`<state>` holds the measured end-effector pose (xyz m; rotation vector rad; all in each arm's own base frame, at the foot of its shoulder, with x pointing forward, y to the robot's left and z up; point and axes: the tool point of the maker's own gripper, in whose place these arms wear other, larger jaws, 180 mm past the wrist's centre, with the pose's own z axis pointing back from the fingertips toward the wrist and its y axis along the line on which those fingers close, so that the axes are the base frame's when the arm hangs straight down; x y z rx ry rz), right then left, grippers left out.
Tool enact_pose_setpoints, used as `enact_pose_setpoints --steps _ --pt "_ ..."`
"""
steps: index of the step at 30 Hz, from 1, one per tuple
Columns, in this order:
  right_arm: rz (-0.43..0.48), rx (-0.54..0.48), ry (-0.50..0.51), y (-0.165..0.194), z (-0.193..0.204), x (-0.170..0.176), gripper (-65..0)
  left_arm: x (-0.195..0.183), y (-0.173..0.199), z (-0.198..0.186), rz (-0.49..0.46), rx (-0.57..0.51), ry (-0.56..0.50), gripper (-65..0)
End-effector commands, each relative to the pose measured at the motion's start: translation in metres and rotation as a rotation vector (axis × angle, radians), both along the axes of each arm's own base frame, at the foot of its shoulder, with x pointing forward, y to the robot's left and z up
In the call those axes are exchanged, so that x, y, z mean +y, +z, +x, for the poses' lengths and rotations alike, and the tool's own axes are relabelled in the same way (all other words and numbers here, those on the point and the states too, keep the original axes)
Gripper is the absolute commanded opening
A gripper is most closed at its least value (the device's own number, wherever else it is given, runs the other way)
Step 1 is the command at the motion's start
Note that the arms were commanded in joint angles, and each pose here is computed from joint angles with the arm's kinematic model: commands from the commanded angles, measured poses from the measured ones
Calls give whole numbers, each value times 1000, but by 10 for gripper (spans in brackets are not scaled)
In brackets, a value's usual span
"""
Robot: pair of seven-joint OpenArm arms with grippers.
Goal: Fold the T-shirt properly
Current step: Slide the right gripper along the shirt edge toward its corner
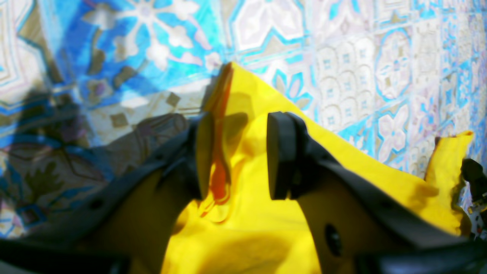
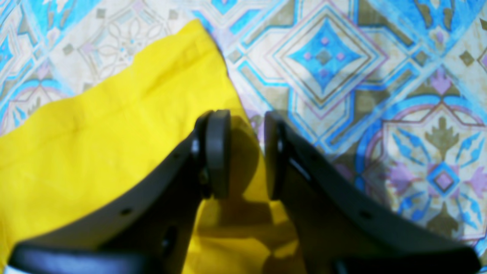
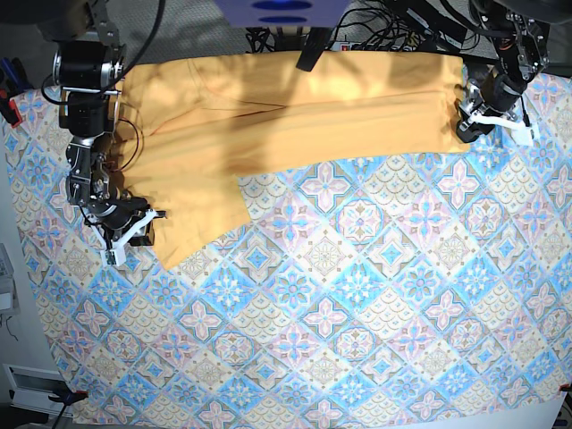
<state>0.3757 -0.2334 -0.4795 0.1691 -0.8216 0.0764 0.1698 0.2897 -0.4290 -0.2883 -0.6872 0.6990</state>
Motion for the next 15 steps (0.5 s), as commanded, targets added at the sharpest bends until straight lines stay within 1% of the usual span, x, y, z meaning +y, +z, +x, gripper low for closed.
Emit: enact_pose_setpoints --steps 1,5,7,10,11,13,15 --pt "-15 3 18 3 1 -3 -503 5 11 9 19 -37 -8 -419" --pt "-30 43 78 -11 -14 11 -511 5 11 9 19 -39 -8 -419" --pt "-32 46 86 -12 -15 13 -546 5 11 10 19 -39 -7 -419" --pt "-34 62 84 -14 -17 12 -637 5 11 10 19 -39 -7 -419" --pt "-37 74 85 -15 -18 12 -650 5 11 10 19 -39 -7 -419" --pt "-39 72 87 -12 -17 12 -644 5 11 9 20 -38 -8 -419" --pt "-46 29 99 1 -6 15 -645 5 11 9 20 -38 -8 -419"
